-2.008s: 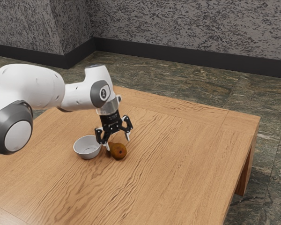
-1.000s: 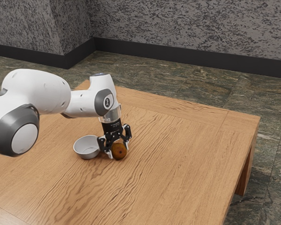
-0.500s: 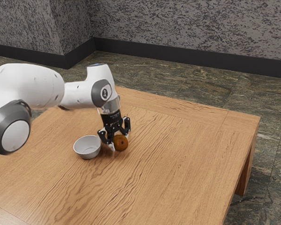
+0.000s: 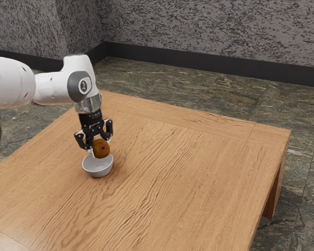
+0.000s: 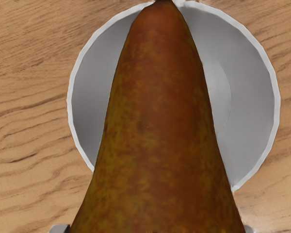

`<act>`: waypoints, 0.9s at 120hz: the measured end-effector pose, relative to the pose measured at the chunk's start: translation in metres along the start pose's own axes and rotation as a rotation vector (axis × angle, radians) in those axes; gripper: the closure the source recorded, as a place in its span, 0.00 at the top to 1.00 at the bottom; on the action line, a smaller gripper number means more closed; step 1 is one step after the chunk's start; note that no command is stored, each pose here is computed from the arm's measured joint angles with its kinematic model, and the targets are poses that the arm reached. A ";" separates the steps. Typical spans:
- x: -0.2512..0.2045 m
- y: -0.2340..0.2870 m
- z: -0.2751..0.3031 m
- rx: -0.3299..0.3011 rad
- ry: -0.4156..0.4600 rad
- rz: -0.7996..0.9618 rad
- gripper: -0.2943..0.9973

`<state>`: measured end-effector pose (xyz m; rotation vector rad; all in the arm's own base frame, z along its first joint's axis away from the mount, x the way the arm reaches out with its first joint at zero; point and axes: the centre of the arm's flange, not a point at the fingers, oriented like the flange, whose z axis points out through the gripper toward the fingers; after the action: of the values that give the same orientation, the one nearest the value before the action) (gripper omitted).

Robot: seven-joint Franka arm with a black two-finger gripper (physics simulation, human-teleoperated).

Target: Place the pear in the bowl.

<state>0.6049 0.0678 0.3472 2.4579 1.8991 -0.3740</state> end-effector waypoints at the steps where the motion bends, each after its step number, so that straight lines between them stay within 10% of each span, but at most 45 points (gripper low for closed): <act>1: 0.001 -0.001 0.000 0.002 -0.001 -0.001 0.49; 108: 0.013 -0.010 0.012 0.023 0.016 0.014 0.75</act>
<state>0.5965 0.0813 0.3345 2.4944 1.8929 -0.3789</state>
